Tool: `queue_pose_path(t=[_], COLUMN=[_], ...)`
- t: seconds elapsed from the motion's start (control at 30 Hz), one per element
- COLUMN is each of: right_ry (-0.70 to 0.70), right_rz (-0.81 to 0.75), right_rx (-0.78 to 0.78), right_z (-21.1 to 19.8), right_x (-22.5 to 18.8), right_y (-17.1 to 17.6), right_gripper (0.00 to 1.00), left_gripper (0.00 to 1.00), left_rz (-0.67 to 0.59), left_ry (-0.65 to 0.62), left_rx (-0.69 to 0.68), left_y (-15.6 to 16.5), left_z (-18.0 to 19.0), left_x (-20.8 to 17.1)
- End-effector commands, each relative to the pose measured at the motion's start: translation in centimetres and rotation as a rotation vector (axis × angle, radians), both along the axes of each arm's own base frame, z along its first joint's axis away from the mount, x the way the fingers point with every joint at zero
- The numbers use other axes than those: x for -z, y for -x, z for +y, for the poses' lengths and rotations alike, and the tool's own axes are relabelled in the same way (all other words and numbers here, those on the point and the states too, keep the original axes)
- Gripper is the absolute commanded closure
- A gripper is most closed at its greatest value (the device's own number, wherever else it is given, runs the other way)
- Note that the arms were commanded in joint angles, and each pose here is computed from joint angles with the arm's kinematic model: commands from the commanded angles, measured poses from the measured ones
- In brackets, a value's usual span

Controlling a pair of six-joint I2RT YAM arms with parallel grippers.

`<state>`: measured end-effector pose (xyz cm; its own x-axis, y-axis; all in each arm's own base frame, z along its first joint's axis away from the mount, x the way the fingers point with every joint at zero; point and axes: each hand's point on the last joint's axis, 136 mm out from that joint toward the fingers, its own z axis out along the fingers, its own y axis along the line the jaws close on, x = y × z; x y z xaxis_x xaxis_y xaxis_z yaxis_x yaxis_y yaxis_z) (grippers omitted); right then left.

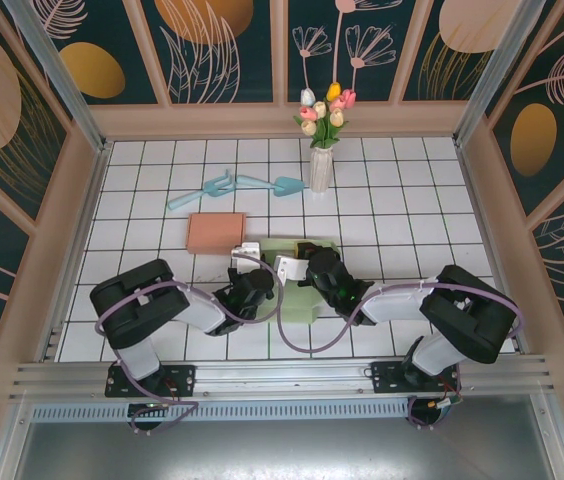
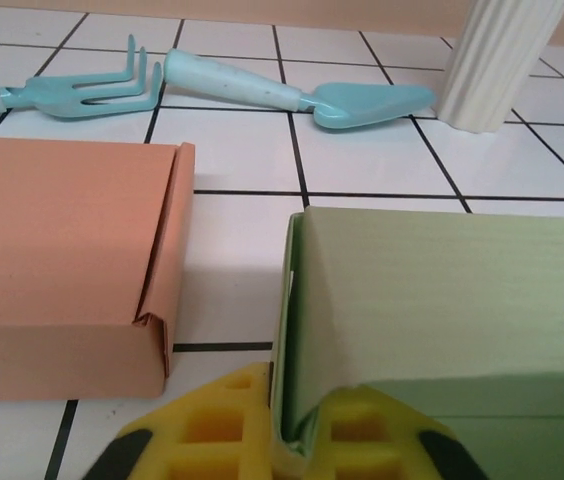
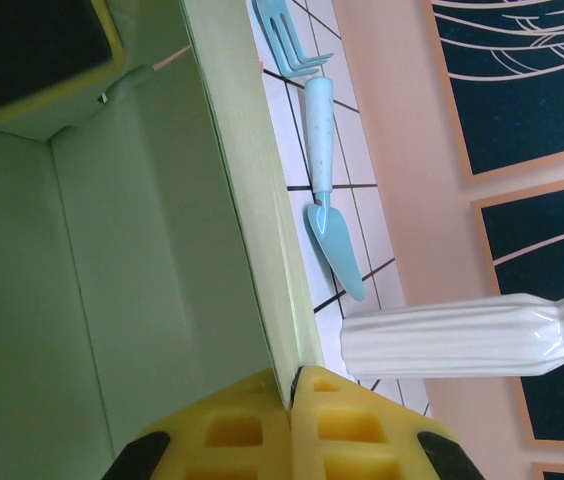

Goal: Fold the paper box

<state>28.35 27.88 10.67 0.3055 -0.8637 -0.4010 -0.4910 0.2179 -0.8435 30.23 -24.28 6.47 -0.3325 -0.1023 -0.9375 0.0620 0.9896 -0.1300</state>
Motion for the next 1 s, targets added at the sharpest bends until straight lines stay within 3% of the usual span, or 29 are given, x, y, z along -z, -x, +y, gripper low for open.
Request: queue_pose_path(t=[0.0,0.13,0.5,0.63,0.83,0.97], right_ry=[0.226,0.168,-0.059,-0.183,-0.582,-0.97], right_rz=[0.282,0.276,0.254,0.235,0.264,0.418], right_rx=[-0.034,-0.042,-0.055,-0.02,0.115,0.411], right_z=[-3.4,-2.7,-1.8,-2.0,-3.6,-6.8], right_x=[9.1,8.0,1.9,-1.7,-8.6,-10.5], right_y=[4.2,4.3,4.7,4.9,5.2,4.0], right_gripper=[1.0,0.98,0.66,0.62,0.62,0.61], left_gripper=[1.0,1.0,1.0,1.0,1.0,1.0], left_rz=[0.023,0.019,0.018,0.021,0.035,0.039], left_ry=[-0.088,-0.109,-0.102,-0.092,-0.06,-0.048], left_rx=[-0.12,-0.162,-0.073,-0.071,-0.033,-0.03], left_y=[-0.6,-0.6,-0.1,0.1,0.5,0.8], left_z=[2.3,2.9,2.3,2.5,2.3,2.4], left_x=[1.9,1.9,2.0,2.0,1.9,1.7])
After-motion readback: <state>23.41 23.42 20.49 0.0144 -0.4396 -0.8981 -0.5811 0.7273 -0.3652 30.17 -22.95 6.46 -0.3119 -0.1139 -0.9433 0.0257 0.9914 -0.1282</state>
